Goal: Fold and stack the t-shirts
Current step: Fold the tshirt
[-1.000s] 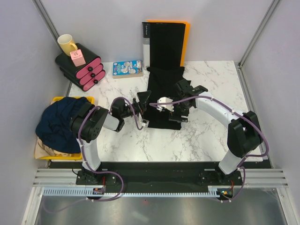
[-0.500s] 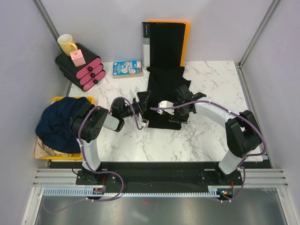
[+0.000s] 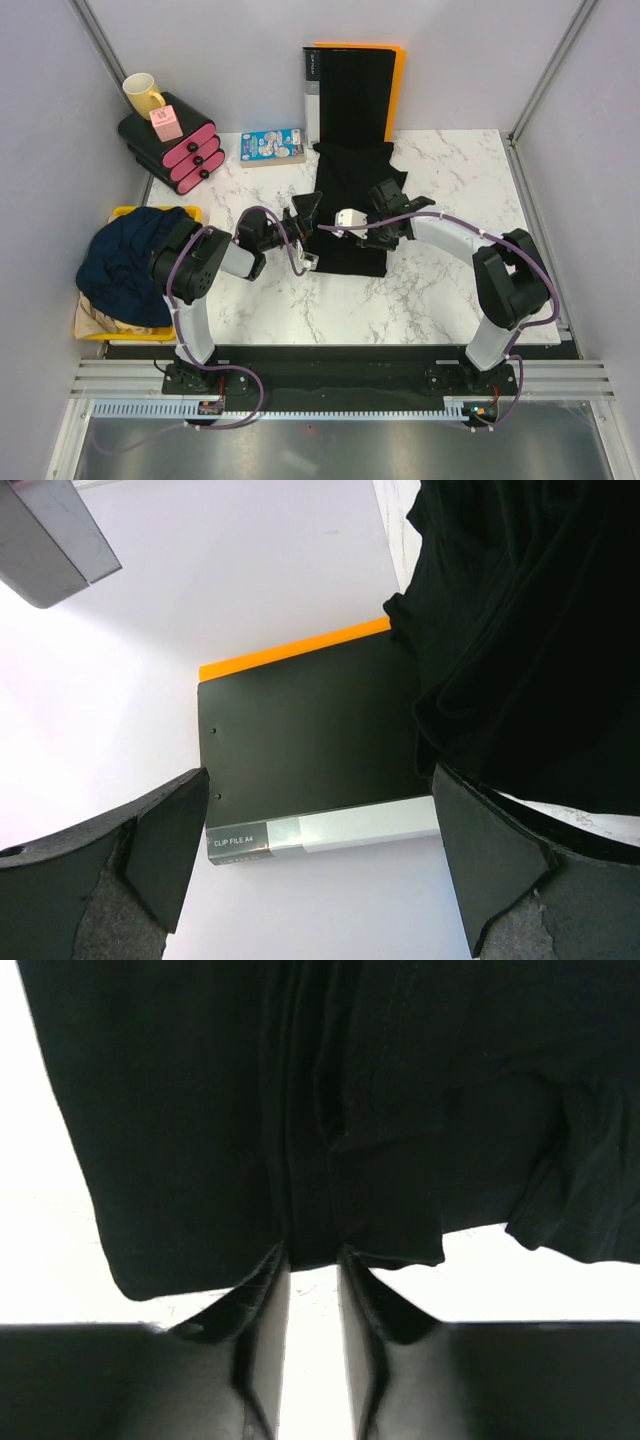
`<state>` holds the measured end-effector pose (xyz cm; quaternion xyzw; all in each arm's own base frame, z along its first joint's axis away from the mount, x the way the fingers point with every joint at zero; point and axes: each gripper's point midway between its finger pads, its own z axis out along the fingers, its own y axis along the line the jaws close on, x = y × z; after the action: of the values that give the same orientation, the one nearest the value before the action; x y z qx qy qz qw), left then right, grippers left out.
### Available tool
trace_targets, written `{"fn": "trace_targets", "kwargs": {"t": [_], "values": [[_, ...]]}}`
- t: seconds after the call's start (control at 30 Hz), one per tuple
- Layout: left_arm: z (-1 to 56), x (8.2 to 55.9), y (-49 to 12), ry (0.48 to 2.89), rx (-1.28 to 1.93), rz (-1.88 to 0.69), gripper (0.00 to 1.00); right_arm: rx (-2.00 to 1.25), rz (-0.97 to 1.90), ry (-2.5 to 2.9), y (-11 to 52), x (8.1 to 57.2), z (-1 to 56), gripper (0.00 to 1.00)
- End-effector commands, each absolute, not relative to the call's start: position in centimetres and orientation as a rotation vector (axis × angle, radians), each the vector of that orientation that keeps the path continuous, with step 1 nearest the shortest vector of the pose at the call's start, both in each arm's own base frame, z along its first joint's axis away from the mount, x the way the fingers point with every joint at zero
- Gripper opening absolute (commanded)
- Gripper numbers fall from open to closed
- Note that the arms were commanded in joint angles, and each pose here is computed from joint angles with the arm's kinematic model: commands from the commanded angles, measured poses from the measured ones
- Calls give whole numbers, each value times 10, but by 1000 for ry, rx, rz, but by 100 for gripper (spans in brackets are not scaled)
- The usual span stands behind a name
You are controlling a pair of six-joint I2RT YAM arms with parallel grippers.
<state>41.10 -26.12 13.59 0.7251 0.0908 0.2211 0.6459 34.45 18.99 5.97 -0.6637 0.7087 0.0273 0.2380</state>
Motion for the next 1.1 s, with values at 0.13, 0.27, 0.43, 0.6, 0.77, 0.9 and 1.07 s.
{"fn": "trace_targets", "kwargs": {"t": [0.13, 0.27, 0.43, 0.6, 0.77, 0.9, 1.07], "values": [[164, 419, -263, 144, 1571, 583, 100, -1746, 10, 1887, 198, 372, 78, 9], [164, 418, -263, 142, 1566, 586, 100, -1742, -17, 1879, 197, 376, 84, 5], [166, 417, -263, 142, 1563, 587, 100, -1734, -65, 1861, 195, 385, 93, 5], [167, 415, -264, 144, 1560, 587, 100, -1683, -126, 1860, 194, 396, 95, 3], [166, 411, -262, 145, 1562, 585, 100, -1613, -227, 1857, 189, 414, 95, 1], [166, 406, -262, 142, 1566, 581, 100, -1567, -276, 1876, 187, 427, 89, 3], [173, 403, -258, 151, 1556, 590, 100, -1533, -292, 1889, 189, 436, 82, 6]]}}
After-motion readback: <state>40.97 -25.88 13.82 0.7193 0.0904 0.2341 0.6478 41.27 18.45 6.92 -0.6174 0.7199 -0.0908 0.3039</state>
